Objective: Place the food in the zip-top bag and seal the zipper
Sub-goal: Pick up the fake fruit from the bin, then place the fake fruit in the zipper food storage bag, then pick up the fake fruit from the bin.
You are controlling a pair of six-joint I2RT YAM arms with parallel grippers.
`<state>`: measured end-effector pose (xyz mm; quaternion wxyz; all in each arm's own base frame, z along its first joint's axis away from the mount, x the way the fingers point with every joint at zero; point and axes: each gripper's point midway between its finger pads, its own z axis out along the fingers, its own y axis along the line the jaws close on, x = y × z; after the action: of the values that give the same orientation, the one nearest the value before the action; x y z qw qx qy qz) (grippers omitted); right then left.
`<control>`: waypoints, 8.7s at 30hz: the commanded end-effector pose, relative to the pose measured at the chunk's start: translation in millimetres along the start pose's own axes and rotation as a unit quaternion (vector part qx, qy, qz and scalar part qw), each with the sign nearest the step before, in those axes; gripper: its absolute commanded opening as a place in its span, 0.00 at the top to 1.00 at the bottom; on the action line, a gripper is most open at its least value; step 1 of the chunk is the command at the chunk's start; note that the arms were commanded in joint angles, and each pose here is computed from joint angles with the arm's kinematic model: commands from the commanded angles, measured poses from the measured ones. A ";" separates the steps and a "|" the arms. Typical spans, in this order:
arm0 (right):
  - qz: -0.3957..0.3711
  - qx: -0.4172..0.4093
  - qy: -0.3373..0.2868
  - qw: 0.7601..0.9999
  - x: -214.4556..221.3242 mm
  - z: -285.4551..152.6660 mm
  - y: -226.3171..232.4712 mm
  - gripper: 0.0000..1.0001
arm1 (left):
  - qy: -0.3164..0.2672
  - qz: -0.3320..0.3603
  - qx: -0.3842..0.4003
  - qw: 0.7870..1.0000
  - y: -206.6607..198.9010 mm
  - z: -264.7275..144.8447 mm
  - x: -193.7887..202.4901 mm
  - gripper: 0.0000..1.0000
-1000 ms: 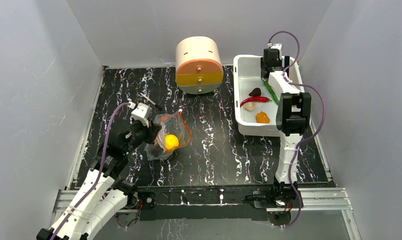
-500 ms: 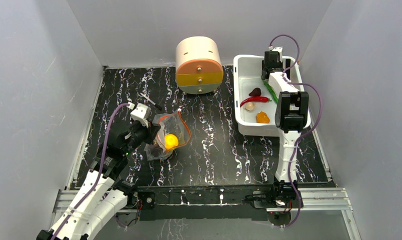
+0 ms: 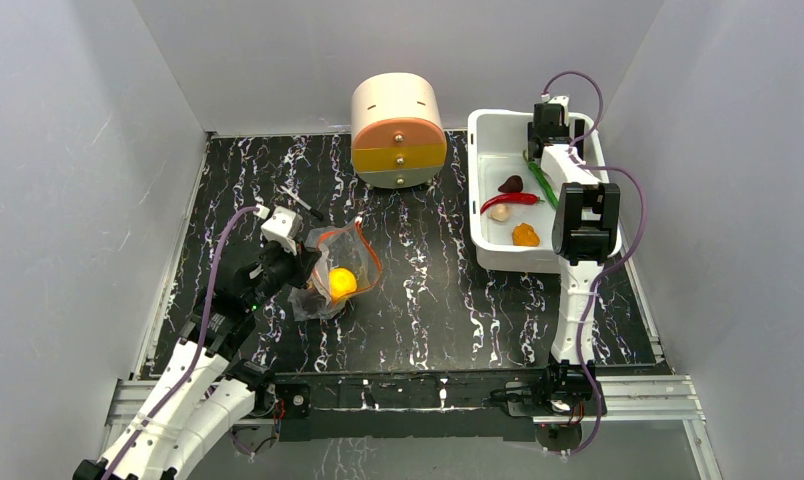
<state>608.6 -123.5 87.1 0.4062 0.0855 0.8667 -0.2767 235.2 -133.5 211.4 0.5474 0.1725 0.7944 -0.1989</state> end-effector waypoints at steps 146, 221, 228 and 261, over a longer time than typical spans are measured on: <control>0.023 -0.622 -0.220 0.751 74.7 -612.0 231.3 0.34 | 0.004 -0.180 0.162 0.970 -80.5 -34.3 -63.6 1.00; 0.019 -0.247 -0.006 0.969 0.7 -153.5 56.0 0.45 | -0.027 0.007 0.071 0.997 -28.8 -4.5 -15.2 1.00; 0.052 -0.252 0.026 0.966 7.0 -126.3 75.5 0.40 | -0.047 0.014 0.056 0.997 -24.5 -10.3 -22.0 1.00; 0.054 -0.237 0.071 0.968 26.9 -88.0 95.1 0.57 | -0.044 0.016 0.051 0.998 -22.1 -9.2 -20.4 1.00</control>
<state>555.5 6.5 54.0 0.3432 0.0498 0.9375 -0.0288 222.0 -149.3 229.0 0.5615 0.2016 0.7657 -0.2405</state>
